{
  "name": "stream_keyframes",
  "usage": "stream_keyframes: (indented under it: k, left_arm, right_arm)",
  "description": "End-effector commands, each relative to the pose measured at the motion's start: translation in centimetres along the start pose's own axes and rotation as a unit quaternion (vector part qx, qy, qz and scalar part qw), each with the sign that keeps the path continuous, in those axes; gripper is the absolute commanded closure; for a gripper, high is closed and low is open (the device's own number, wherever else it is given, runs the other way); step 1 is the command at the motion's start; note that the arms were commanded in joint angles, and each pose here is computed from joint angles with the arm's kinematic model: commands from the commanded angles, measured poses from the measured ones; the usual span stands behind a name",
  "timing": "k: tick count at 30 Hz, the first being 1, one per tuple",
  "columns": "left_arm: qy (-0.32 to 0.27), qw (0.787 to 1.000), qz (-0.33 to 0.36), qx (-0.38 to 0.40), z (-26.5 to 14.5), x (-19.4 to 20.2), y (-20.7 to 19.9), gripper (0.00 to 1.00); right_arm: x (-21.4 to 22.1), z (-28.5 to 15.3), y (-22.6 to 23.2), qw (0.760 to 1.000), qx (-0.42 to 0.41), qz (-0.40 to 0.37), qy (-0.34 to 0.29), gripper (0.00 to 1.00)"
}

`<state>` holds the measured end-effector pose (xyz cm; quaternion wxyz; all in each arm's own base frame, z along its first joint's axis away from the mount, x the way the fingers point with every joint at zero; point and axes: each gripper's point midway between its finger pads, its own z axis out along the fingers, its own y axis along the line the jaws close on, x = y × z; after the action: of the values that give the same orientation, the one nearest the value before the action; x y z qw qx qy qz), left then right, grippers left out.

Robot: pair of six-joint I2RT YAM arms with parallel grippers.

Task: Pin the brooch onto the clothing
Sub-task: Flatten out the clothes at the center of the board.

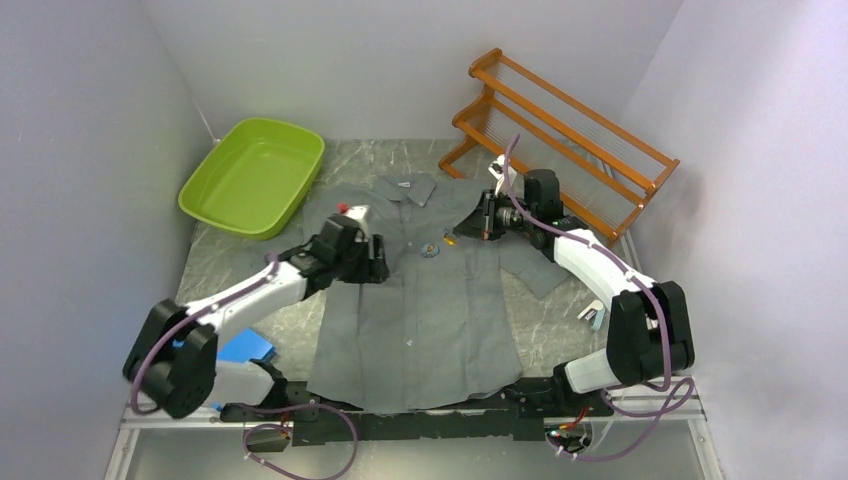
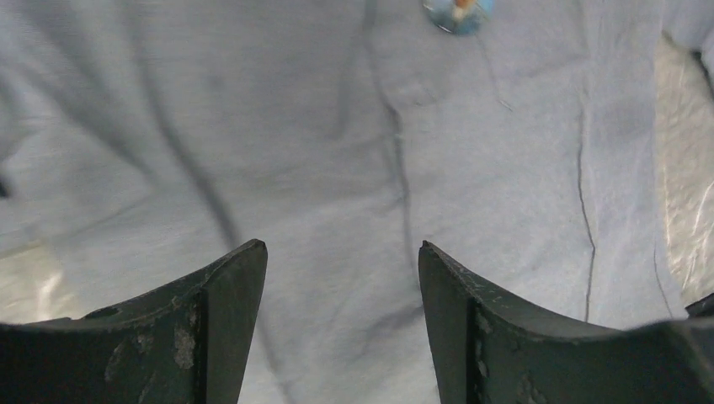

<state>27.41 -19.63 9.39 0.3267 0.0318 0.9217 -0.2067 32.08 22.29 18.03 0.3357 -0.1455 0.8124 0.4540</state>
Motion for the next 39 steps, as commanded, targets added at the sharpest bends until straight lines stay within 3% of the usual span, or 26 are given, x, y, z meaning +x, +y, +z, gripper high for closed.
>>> stream_keyframes:
  k: [1,7,17,24,30,35,39]
  left_arm:
    - [0.007,0.999,0.037,0.001,1.6,0.2,-5.2,0.29]
    - [0.064,0.994,0.082,-0.042,4.1,4.9,-8.7,0.31]
    - [0.106,0.979,0.109,-0.132,5.4,11.3,-7.9,0.41]
    - [0.132,0.974,0.125,-0.135,4.8,15.0,-7.9,0.55]
    - [0.152,0.968,0.139,-0.146,3.5,17.9,-6.9,0.61]
    - [0.153,0.968,0.139,-0.144,3.0,18.2,-6.8,0.52]
    - [0.117,0.975,0.151,-0.115,2.1,15.0,-9.0,0.26]
  right_arm:
    - [-1.6,-0.3,1.2,1.000,-0.019,-0.013,-0.004,1.00]
    - [-1.3,-0.4,0.2,1.000,-0.006,-0.008,0.002,1.00]
    - [-1.3,-0.8,-1.2,1.000,0.007,0.002,0.000,1.00]
    - [-1.6,-1.0,-1.6,1.000,0.003,0.011,-0.003,1.00]
    - [-1.6,-0.9,-1.9,1.000,0.005,0.013,-0.004,1.00]
    - [-1.5,-0.8,-2.4,1.000,0.015,0.015,0.002,1.00]
    - [-1.3,-0.4,-3.0,1.000,0.020,0.014,0.019,1.00]
